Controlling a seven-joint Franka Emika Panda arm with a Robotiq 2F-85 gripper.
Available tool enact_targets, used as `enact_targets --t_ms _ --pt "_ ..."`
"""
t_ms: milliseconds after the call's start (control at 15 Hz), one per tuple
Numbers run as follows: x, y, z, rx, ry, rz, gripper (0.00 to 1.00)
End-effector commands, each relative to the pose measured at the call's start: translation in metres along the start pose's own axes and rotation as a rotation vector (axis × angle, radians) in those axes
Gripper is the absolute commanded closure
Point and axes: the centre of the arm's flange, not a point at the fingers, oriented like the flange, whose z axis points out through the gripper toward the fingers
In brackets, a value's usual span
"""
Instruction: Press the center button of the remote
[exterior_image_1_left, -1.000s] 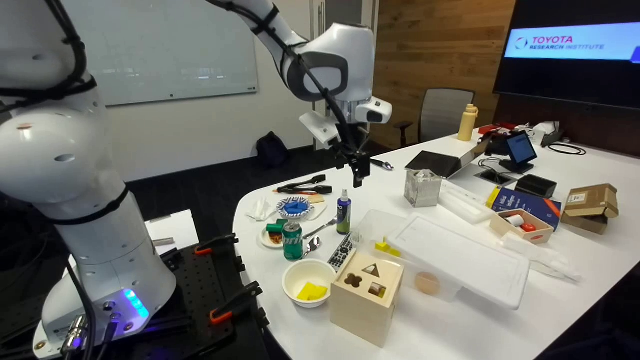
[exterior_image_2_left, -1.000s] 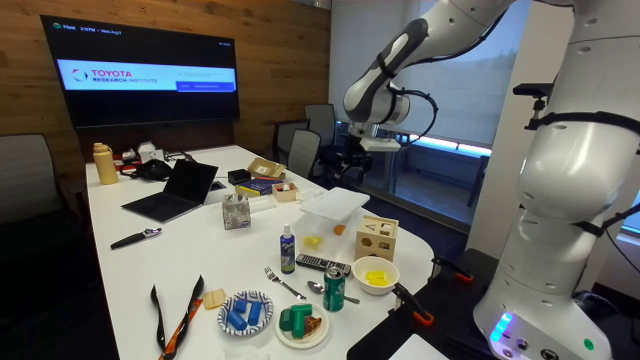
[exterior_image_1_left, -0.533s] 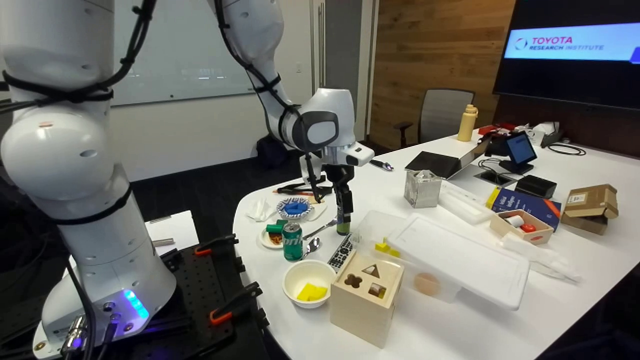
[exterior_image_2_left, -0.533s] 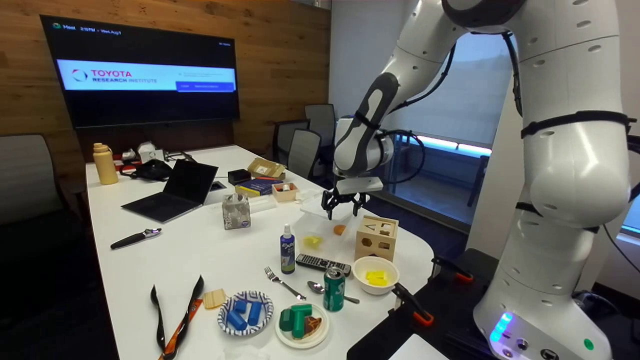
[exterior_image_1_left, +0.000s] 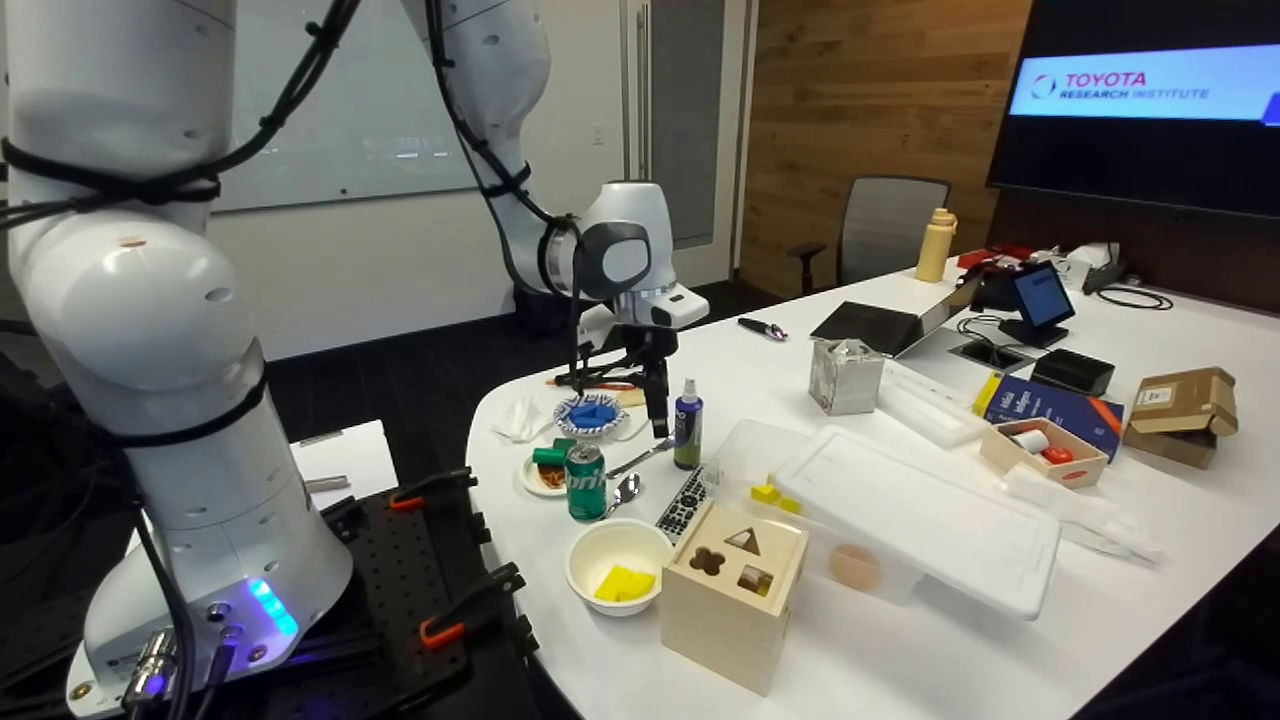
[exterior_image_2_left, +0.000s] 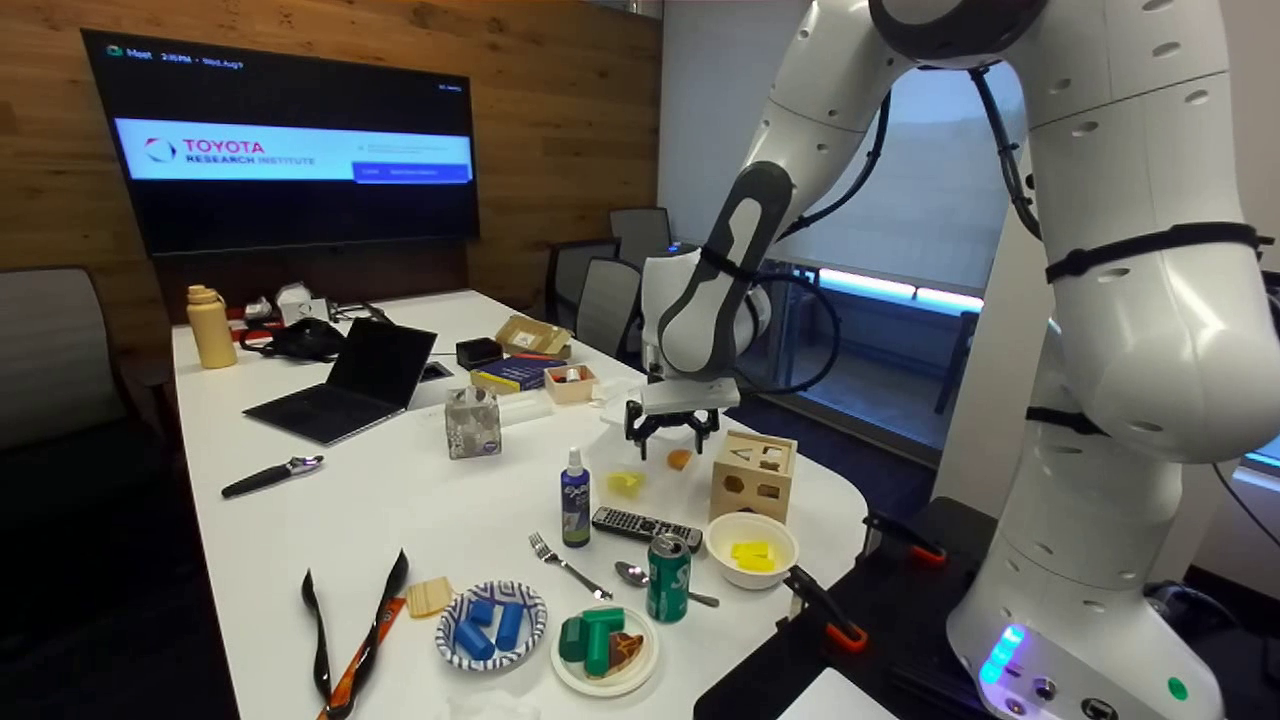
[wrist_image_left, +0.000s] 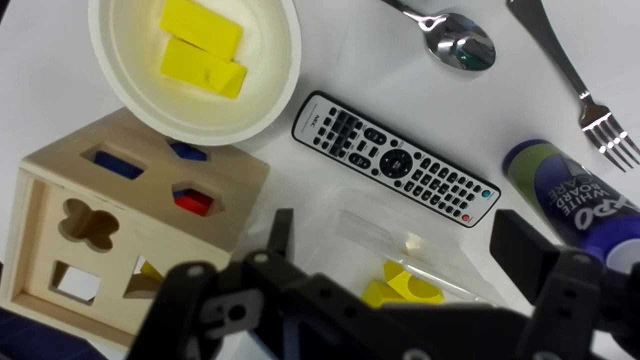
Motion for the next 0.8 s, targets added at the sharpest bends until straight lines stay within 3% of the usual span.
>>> enact_targets --t_ms 0,533,600,667,733 --pt "-0.003 -0.002 0.024 0.025 0.032 0.023 0.00" --pt "0.004 -0.007 0.079 0.113 0.052 0.019 0.00" --pt "0.005 -0.008 0.084 0.115 0.048 0.019 0.08" --pt "0.006 -0.009 0.089 0.112 0.045 0.020 0.28" --pt "0.008 -0.010 0.095 0.106 0.043 0.022 0.34"
